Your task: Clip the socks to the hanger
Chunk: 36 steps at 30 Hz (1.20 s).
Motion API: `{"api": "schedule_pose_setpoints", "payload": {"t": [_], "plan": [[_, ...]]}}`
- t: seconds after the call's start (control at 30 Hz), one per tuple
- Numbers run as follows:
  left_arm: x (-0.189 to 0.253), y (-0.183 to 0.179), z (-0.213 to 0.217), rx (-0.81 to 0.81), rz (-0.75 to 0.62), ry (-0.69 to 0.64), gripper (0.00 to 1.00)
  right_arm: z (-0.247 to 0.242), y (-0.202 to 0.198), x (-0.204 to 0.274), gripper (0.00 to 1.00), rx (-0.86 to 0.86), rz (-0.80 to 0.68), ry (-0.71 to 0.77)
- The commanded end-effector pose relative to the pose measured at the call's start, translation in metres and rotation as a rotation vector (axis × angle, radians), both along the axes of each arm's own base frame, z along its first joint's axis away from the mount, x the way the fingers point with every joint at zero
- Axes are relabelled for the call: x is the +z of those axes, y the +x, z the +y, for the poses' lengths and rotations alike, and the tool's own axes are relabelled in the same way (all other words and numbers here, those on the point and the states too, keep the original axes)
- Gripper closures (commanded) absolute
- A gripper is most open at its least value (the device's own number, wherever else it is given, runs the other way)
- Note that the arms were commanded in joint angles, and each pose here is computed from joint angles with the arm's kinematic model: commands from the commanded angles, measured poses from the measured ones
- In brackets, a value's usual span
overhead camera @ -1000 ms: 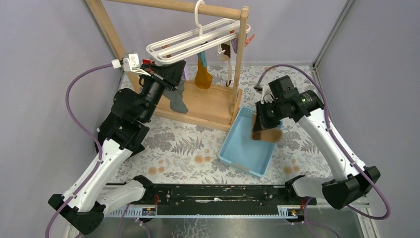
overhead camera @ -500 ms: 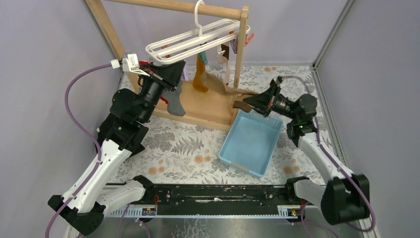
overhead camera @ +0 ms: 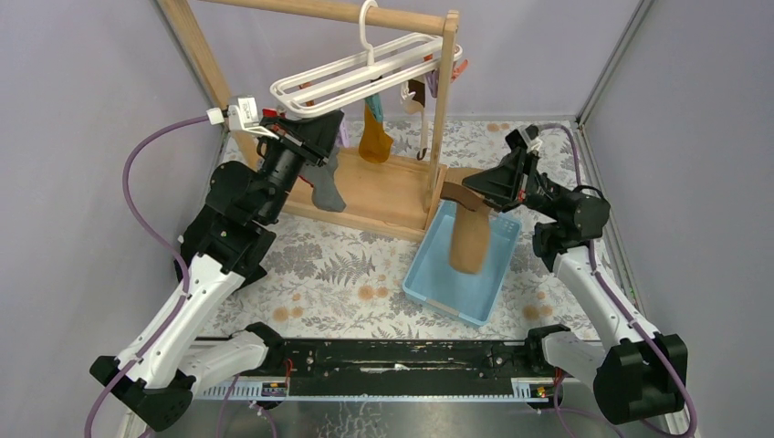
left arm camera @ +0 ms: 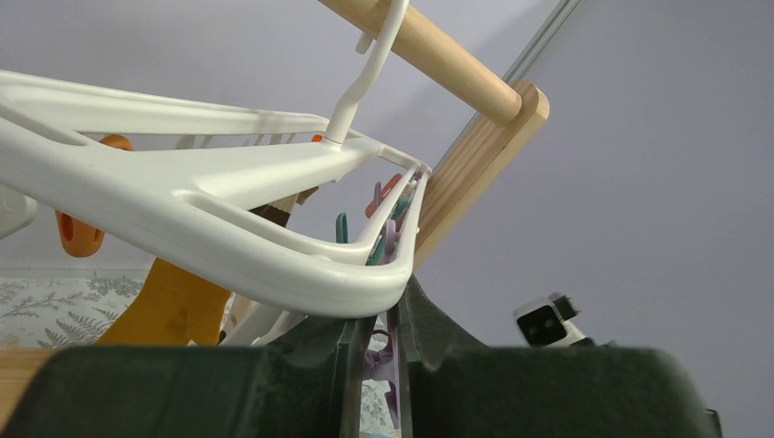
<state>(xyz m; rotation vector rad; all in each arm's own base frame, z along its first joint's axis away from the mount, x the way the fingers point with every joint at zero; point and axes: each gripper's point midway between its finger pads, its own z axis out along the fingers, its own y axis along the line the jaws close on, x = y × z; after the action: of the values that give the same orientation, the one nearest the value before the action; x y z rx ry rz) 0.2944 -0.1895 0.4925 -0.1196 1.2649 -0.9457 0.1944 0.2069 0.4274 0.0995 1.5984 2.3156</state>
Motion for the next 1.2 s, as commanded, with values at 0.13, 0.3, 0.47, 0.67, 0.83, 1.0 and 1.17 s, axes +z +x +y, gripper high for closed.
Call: {"api": "schedule_pose_setpoints", "payload": {"t": [0.13, 0.3, 0.47, 0.67, 0.83, 1.0, 1.17], "plan": [[0.009, -0.010, -0.008, -0.073, -0.012, -0.024, 1.00, 0.037, 0.001, 0.018, 1.00, -0.148, -0.463, -0.202], [0.006, -0.009, -0.015, -0.108, 0.000, -0.036, 1.00, 0.086, 0.018, -0.010, 1.00, -0.210, -0.630, -0.392], [0.008, -0.011, -0.021, -0.142, 0.000, -0.050, 1.00, 0.102, 0.041, -0.020, 1.00, -0.264, -0.647, -0.323], [0.013, -0.017, -0.021, -0.173, -0.005, -0.108, 1.00, 0.104, 0.048, -0.013, 1.00, -0.338, -0.747, -0.201], [0.013, -0.022, -0.025, -0.218, 0.004, -0.141, 1.00, 0.106, 0.043, 0.007, 1.00, -0.330, -0.777, -0.025], [0.014, -0.026, -0.023, -0.225, 0.007, -0.164, 1.00, 0.111, 0.044, 0.023, 1.00, -0.330, -0.784, 0.037], [0.012, -0.027, -0.019, -0.218, 0.004, -0.201, 1.00, 0.111, 0.045, 0.038, 1.00, -0.321, -0.788, 0.114]]}}
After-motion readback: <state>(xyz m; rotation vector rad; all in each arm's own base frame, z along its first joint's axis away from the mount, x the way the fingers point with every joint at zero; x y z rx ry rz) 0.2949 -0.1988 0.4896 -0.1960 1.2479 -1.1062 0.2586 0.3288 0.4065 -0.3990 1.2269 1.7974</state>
